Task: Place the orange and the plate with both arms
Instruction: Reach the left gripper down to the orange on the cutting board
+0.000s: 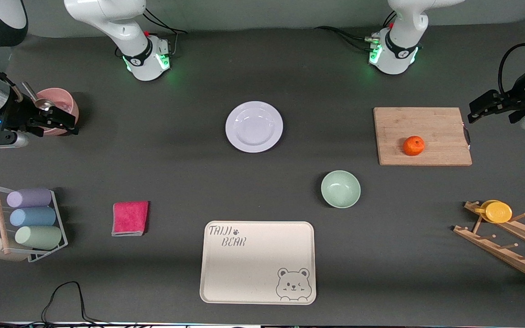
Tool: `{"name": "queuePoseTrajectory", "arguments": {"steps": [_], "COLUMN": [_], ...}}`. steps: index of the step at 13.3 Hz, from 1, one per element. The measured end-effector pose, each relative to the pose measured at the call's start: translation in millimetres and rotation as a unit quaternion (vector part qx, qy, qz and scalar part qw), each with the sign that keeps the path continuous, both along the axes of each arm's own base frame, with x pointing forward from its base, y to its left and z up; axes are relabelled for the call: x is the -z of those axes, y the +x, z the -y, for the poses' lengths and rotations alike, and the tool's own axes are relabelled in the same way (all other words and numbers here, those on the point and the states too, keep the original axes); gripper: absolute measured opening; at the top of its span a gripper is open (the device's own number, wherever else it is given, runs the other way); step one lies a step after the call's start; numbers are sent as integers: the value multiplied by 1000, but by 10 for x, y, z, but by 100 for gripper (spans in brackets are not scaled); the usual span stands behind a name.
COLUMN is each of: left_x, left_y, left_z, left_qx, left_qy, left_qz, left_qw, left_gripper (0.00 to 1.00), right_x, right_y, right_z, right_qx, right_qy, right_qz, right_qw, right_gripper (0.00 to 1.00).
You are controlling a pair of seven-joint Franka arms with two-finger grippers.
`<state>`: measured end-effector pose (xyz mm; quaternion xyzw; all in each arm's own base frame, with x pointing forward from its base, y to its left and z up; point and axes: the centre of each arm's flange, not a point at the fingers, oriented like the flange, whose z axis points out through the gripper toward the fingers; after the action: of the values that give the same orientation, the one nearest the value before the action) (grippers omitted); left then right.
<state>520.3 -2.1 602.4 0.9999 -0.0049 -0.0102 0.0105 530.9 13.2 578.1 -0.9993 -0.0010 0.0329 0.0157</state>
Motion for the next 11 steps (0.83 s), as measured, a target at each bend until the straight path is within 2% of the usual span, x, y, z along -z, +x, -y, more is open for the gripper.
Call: {"name": "queuePoseTrajectory", "arguments": {"steps": [5, 7, 11], "left_x": [11, 145, 1104], "left_y": [3, 14, -15], "left_z": [-14, -32, -69], "left_qx": [-1, -3, -8], "left_qy": [0, -1, -1], "left_qz": [-1, -16, -55], "left_qw": [1000, 1000, 998], "left_gripper": [100, 100, 100], "right_x": [0, 1, 3], "right_y": [-1, -3, -18], "right_z": [-16, -29, -44], "right_qx": [-1, -3, -4], "right_qy": [0, 0, 0], "right_qz": [0, -1, -6], "right_qw": [1000, 1000, 1000], "right_gripper": [100, 100, 100]}}
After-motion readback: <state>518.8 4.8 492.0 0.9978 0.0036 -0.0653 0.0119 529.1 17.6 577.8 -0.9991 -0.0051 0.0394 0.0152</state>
